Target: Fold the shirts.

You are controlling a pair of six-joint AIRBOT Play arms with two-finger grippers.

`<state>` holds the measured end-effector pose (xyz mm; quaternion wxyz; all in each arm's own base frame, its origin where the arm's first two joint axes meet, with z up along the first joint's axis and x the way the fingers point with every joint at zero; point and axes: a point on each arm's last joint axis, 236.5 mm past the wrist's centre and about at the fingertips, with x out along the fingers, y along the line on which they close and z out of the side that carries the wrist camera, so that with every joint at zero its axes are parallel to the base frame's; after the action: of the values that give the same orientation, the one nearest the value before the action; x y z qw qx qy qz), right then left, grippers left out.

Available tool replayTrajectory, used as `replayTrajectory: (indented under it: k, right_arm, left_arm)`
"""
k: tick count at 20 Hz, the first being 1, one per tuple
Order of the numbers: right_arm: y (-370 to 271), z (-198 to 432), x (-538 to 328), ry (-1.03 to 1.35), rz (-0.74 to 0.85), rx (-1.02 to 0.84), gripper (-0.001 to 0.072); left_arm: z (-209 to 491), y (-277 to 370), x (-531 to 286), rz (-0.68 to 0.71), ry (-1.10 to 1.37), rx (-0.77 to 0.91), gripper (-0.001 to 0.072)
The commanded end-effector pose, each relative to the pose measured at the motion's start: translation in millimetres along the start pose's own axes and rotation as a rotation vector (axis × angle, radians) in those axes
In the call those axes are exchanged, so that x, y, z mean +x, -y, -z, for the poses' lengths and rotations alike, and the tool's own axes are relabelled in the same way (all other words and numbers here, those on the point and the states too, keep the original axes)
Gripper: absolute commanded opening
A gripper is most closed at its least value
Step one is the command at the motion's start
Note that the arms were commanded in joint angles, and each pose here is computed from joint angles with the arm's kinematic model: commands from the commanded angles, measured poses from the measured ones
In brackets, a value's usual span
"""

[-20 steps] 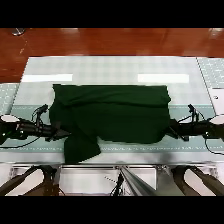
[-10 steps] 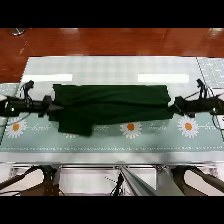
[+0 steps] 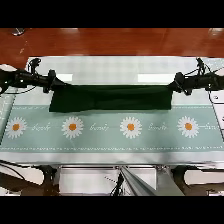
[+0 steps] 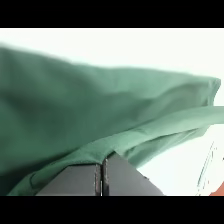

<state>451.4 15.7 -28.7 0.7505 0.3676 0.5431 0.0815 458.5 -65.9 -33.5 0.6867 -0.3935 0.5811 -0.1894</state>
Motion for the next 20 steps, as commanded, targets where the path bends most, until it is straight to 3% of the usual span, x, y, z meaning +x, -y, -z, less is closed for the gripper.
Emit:
replayTrajectory:
  k: [1, 4, 5, 6, 7, 11, 15, 17, 20]
  right_arm:
    - [-2, -26, 17, 0.015, -0.042, 0.020, 0.0041]
    - [13, -24, 35, -0.011, -0.034, 0.057, 0.0042]
    - [18, -23, 40, -0.014, -0.029, 0.067, 0.0117]
    - [19, -23, 42, -0.018, -0.029, 0.070, 0.0366]
    - [19, -23, 40, -0.018, -0.029, 0.062, 0.0618]
    - [23, -34, -9, -0.020, -0.024, -0.011, 0.0617]
    - [82, -20, -44, -0.050, 0.146, -0.005, 0.0617]
    - [97, -2, -31, -0.077, 0.142, 0.052, 0.0617]
    - [84, 14, 0, -0.074, 0.020, 0.088, 0.0617]
  left_arm:
    - [-25, -7, 16, 0.005, -0.013, -0.008, 0.0018]
    - [-31, -16, 29, -0.005, -0.009, -0.009, 0.0019]
    - [-32, -17, 32, -0.007, -0.004, -0.011, 0.0065]
    - [-33, -16, 33, -0.008, -0.003, -0.010, 0.0347]
    - [-30, -13, 30, -0.002, -0.019, 0.001, 0.0700]
    - [-49, -27, -31, -0.108, 0.056, 0.059, 0.0706]
    - [-38, -55, -94, -0.297, 0.157, 0.091, 0.0707]
    - [-25, -59, -99, -0.313, 0.252, 0.096, 0.0707]
    - [-2, -38, -88, -0.220, 0.396, 0.104, 0.0706]
